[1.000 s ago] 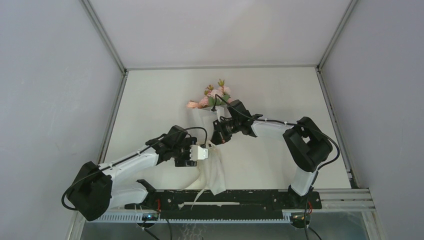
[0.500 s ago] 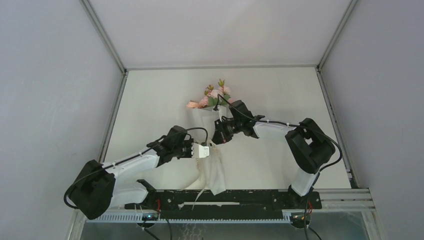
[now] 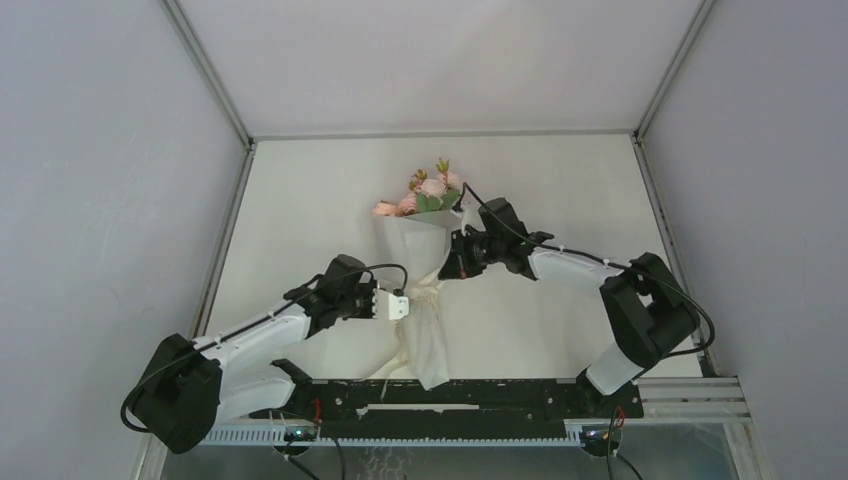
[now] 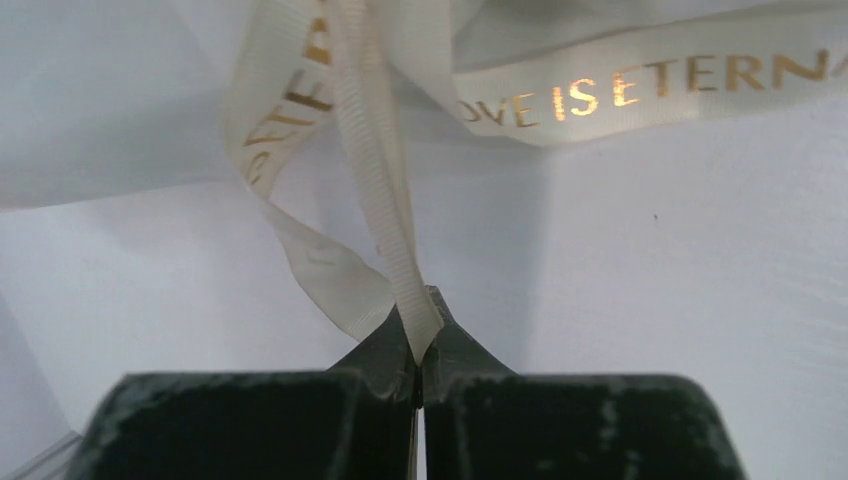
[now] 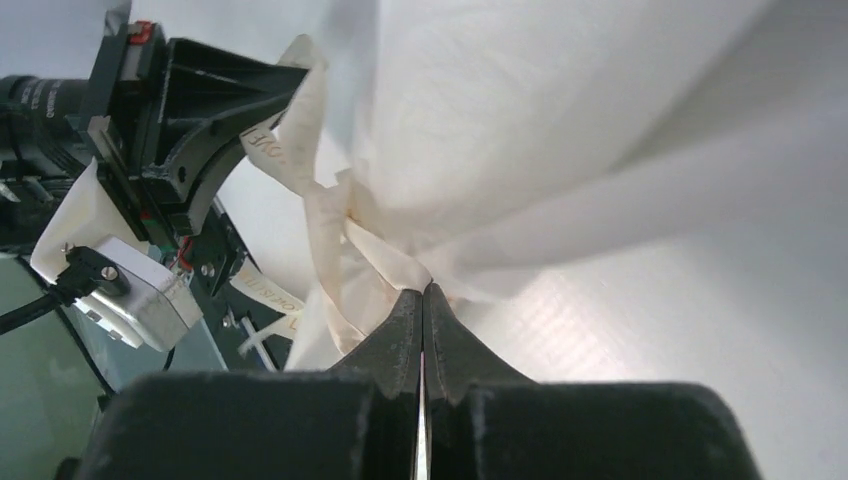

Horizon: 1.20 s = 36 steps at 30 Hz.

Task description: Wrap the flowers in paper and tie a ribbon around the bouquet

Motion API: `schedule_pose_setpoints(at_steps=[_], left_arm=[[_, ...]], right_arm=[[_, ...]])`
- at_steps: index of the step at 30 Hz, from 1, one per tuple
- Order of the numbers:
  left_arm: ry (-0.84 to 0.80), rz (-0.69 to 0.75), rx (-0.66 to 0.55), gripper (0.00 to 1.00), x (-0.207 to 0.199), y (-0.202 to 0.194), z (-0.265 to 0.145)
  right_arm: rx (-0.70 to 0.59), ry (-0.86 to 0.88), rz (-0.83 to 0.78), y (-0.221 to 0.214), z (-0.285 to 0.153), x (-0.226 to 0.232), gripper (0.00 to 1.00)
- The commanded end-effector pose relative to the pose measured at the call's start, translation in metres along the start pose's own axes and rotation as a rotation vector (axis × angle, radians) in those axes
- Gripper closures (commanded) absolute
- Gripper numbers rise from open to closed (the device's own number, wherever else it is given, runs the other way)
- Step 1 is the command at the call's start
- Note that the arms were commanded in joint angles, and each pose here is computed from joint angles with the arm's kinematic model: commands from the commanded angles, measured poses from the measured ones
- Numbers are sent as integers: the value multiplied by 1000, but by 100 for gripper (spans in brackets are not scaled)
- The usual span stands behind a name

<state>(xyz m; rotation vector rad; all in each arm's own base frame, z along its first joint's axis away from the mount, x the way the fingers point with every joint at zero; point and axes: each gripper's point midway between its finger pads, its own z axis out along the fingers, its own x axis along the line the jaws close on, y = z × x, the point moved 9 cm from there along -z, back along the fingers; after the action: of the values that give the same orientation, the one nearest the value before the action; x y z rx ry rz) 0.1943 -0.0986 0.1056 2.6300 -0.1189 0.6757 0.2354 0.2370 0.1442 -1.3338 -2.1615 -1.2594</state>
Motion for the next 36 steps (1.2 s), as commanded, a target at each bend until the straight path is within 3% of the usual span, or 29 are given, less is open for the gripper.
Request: schedule_pose_setpoints(at_steps=[1,9,17,22,28,33,36], left_arm=[[-7,50,35,100,-7,-9,-5],[-30,215,134,100,-13,-31,-6],[-77,222,150,100,-9,-42,-11],[-56,200,163,100,-2,-50,-15],[-53,91,-18,100,19,-13,-34],[-68,108,-88,100,15,11,-33],[-75,109,-113,100,12,16,-31]], right_arm=[[-45,-101,77,-3,-14,-5,100],[-15,-220,219,-45,-34,-35,100],[57,-280,347,-84,-38,-62,100],[26,-266,409,-86,-46,-71,100],[-71,-83,234,-31,-46,-26,100],[-141,31,-86,17,-42,45,100],[-200,50,-146,36,-40,60,100]])
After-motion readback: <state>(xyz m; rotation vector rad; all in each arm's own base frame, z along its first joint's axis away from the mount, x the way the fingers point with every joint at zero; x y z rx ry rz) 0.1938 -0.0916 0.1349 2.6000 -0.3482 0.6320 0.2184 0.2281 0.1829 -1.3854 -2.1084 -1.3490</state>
